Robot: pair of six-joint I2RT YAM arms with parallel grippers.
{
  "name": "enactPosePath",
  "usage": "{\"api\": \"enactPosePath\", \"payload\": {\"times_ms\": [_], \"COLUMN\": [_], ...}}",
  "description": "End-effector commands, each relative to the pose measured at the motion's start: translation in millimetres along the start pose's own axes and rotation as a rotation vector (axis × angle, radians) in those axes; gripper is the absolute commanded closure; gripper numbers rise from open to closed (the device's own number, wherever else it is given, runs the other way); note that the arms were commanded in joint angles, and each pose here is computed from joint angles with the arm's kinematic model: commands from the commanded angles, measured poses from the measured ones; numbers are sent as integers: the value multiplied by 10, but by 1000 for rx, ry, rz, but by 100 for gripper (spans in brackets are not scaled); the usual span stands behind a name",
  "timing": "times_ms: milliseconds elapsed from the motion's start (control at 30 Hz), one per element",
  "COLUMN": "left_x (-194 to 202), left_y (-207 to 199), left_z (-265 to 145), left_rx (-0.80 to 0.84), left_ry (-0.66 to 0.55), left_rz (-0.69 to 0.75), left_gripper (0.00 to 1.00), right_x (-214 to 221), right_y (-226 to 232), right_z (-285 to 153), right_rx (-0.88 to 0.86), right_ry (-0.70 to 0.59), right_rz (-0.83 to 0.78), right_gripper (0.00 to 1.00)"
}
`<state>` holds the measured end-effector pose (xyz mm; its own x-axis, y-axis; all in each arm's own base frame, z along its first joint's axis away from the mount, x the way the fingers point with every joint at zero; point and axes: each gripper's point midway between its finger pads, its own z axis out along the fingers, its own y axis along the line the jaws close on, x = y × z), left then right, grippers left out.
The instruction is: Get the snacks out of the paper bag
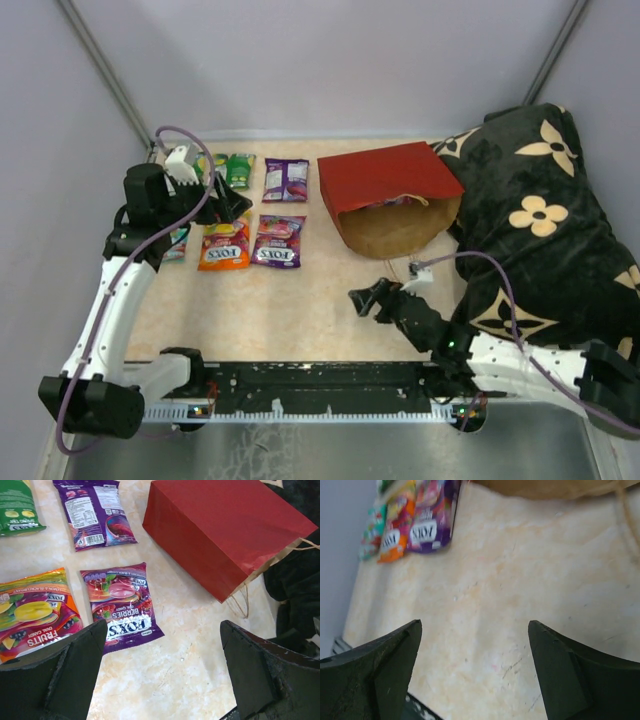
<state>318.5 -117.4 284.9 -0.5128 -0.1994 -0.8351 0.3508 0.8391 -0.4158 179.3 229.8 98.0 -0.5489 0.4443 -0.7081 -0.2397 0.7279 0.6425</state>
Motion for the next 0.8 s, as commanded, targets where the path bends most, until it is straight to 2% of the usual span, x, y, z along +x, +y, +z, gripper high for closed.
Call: {"api": "enactPosePath", "payload": {"times_ms": [0,100,167,400,500,633,767], "left_x": [-35,55,84,90,90,105,99], "left_y": [-128,-133,-147,-179,-181,-171,-159], "left_z": [-13,-15,-17,-44,-69,-94,-126], "left_rx": [75,86,96,105,101,91,77], "left_ry": [-17,-8,-5,5,7,14,16], "left_rz": [-1,-28,-37,-43,-34,-22,-6], "left_gripper": [0,0,0,0,0,0,0], "right_x": [-1092,-1294,-1408,-1518,-1649,-1751,-1656], "right_y": [173,-49,-103,-164,-93,-104,-395], "right_z": [-104,-70,-17,432,707,1100,1559], "right_rx": [-123,-150,-158,-145,-195,-234,-138], "right_ry": [-406,-436,-439,-403,-387,-376,-346], "right_rz": [387,501,513,642,648,652,634], "right_gripper": [14,19,21,25,26,33,39]}}
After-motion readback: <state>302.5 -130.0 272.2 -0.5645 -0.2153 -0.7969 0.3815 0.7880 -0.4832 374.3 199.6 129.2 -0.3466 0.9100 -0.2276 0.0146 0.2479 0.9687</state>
